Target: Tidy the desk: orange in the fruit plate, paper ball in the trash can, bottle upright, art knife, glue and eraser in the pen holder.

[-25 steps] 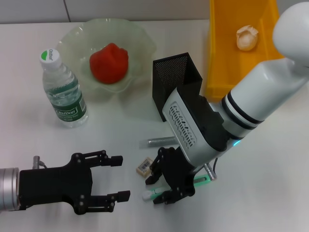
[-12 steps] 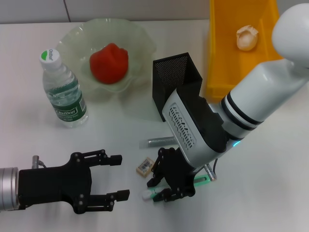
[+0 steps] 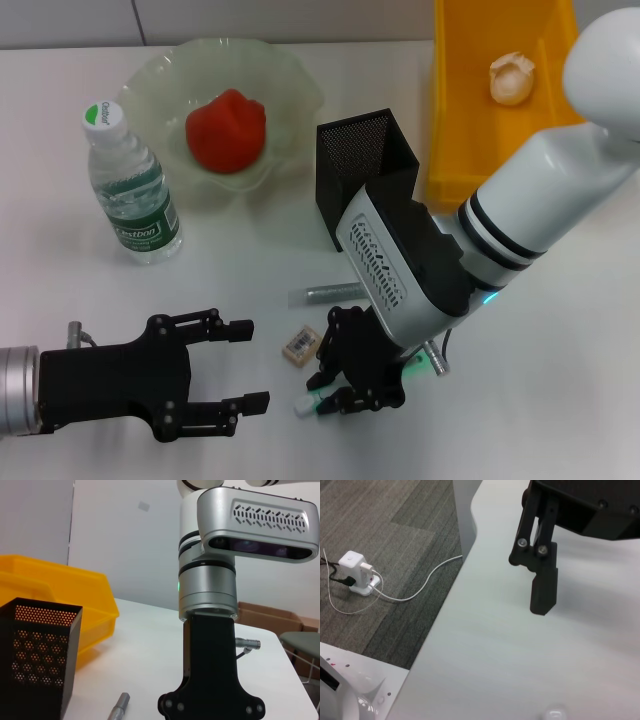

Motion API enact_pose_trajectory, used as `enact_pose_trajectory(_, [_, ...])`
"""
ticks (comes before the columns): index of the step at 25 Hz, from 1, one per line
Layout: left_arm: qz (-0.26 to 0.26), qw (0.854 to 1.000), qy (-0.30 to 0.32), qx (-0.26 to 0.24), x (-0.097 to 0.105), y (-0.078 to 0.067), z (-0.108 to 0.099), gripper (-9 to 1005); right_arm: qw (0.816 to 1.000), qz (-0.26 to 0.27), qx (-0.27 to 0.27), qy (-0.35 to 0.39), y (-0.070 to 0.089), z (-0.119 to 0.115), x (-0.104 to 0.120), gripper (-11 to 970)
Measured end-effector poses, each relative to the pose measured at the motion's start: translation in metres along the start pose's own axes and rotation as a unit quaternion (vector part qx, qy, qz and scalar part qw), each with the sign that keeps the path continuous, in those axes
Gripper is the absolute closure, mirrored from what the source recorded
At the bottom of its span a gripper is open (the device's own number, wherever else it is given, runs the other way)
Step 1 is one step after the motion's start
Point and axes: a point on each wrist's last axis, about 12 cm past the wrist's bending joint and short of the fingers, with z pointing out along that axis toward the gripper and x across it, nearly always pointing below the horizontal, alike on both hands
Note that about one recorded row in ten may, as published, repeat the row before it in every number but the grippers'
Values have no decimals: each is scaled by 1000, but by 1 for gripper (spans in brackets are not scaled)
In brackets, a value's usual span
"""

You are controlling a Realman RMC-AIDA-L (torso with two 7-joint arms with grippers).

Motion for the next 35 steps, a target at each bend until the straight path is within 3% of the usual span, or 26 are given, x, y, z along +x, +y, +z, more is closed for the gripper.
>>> enact_pose_trajectory(8, [0,1000,0,0,0,0,0,213,1000,2,-1,0,0,0,1,786])
enact_pose_trajectory(14, [-1,1000,-3,-5,0,0,-2,213,1000,4,-5,-8,3,-2,1,786])
enact_pose_trajectory(19, [-2,1000,-9,-12,0,0,-5,213,999,22,-7,-49,5,-20,4,786])
enact_pose_trajectory(29, [-3,1000,-23,-10,-2,-1,-7,213,987,69,20,-146,19,-54,34,785])
enact_pose_trajectory(35, [-4,1000,-30,-5,-3,-3,-5,213,970,102,67,-211,35,-70,63,785])
